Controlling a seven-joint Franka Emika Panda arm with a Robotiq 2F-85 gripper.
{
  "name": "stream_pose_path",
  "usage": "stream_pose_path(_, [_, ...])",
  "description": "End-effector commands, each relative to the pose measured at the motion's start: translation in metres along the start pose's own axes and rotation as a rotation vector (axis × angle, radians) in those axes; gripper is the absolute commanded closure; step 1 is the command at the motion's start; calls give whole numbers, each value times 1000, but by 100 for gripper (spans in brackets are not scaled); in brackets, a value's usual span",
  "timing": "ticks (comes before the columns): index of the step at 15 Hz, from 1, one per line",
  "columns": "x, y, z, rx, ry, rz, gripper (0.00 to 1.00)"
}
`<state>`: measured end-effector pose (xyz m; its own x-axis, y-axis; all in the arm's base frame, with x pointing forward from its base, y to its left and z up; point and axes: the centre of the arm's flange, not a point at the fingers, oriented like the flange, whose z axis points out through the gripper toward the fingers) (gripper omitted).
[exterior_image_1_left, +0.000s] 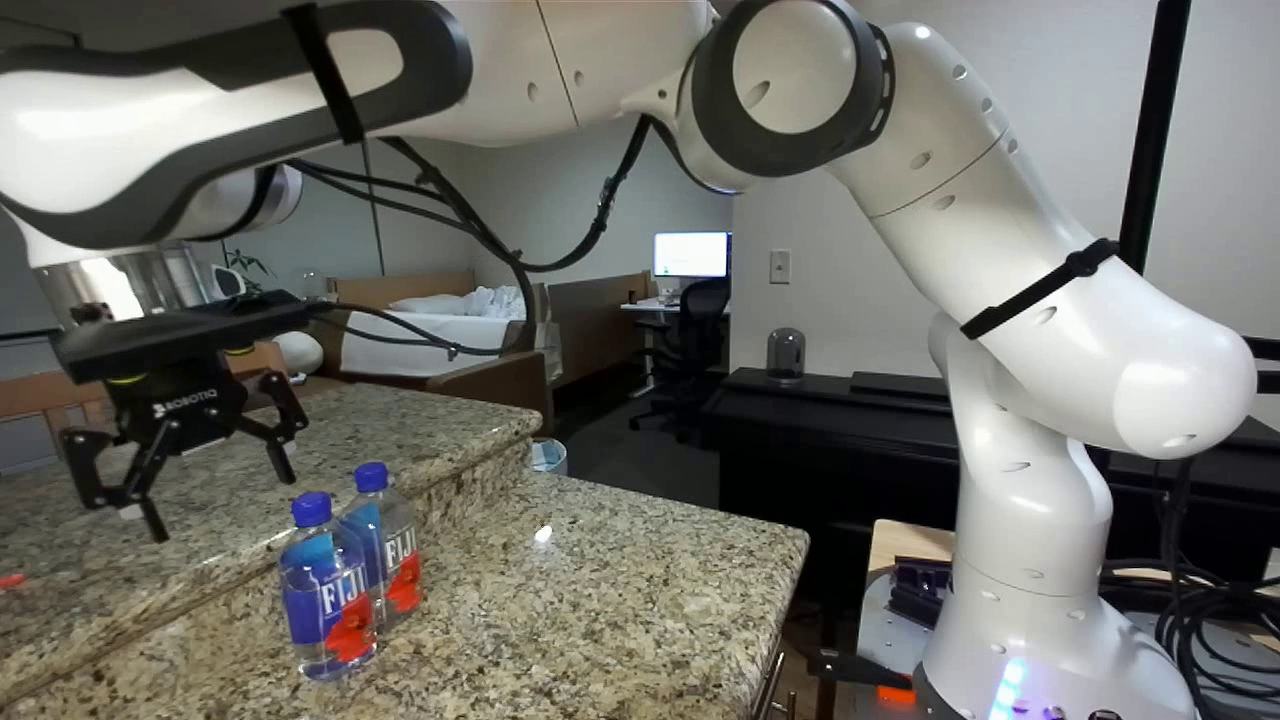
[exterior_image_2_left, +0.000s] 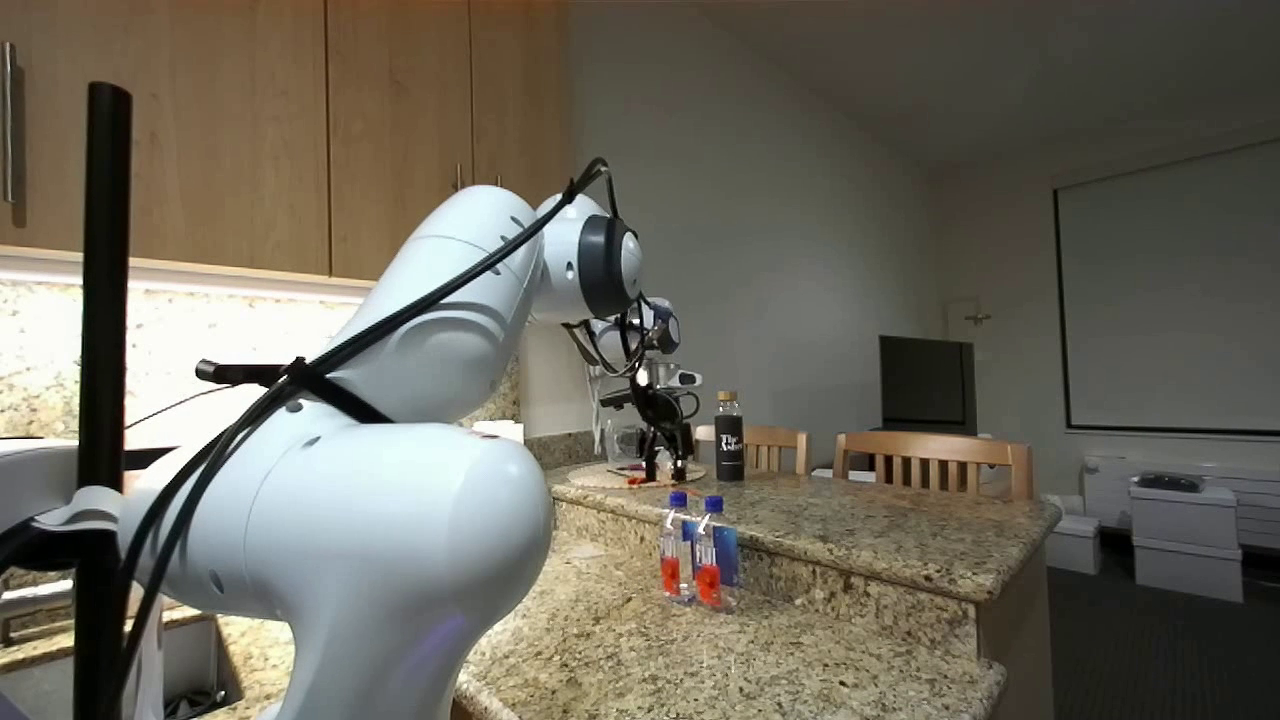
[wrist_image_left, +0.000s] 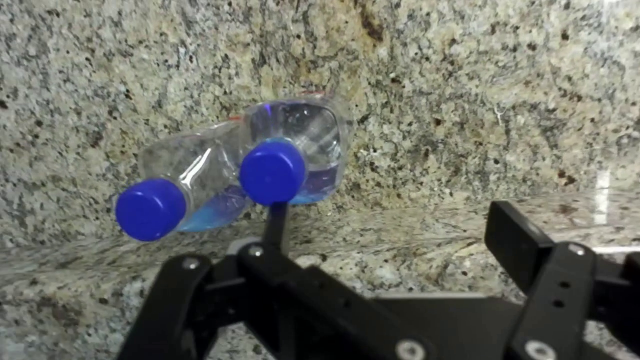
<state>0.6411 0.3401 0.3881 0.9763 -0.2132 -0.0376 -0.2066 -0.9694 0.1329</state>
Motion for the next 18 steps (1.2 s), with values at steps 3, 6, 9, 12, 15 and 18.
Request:
stream_pose_path(3, [-27, 57, 3, -27, 2, 156, 0])
stream_pose_path(6, [-29, 70, 15, -32, -30, 169, 0])
stream_pose_path(9, [-31, 72, 31, -17, -55, 161, 0])
stream_pose_path(12, [-30, 72, 44, 10, -50, 151, 0])
stream_pose_path(15, [-28, 67, 51, 44, -8, 142, 0])
stream_pose_path(18, [-26, 62, 52, 75, 27, 134, 0])
